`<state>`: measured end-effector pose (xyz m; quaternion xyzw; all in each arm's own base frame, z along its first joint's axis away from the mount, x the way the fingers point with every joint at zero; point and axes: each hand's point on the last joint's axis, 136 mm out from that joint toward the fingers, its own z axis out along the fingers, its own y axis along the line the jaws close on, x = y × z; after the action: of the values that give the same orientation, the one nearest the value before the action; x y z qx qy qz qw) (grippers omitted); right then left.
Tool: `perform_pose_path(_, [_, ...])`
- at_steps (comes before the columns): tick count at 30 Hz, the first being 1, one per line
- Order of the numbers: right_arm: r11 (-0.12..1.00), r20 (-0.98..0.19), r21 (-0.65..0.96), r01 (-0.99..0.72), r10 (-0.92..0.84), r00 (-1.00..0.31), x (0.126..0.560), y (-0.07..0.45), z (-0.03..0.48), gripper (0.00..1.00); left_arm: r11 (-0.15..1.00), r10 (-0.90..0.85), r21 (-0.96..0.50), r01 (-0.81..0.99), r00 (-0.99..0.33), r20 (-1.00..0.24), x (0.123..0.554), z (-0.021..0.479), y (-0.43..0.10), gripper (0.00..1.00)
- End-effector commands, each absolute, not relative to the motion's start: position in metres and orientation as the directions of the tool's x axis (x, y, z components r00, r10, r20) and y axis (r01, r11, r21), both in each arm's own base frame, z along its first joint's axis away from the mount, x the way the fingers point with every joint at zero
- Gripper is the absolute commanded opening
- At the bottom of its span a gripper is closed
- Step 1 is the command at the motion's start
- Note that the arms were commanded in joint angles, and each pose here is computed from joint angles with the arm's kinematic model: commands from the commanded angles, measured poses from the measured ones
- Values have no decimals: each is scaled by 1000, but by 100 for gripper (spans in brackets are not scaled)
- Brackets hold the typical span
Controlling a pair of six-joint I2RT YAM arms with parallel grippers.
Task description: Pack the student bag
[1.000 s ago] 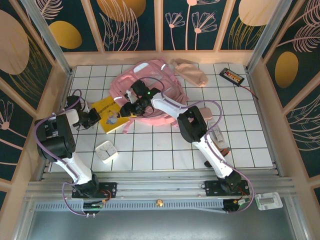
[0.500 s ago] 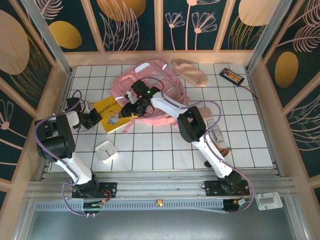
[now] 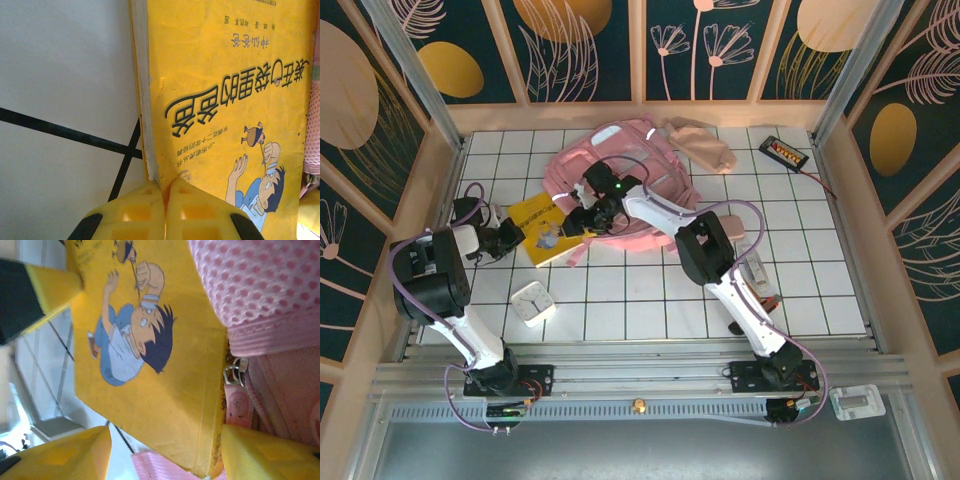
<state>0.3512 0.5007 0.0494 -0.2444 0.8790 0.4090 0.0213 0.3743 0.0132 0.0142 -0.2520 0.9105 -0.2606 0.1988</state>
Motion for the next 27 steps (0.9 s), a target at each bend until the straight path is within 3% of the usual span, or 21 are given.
perform_pose_path(1, [386,-196,850,-357,-397,-897,327,524,80,58,693,-527,-498,-521,-838,144,286,-44,-28,0])
perform_pose_path(9, [257,-209,906,-335,-417,-885,321,527,111,55,662,-539,-534,-525,-829,147,290,-42,-33,0])
perform_pose_path(27, [172,-233,922,-348,-474,-849,305,531,119,48,573,-527,-649,-501,-831,177,293,-25,-52,0])
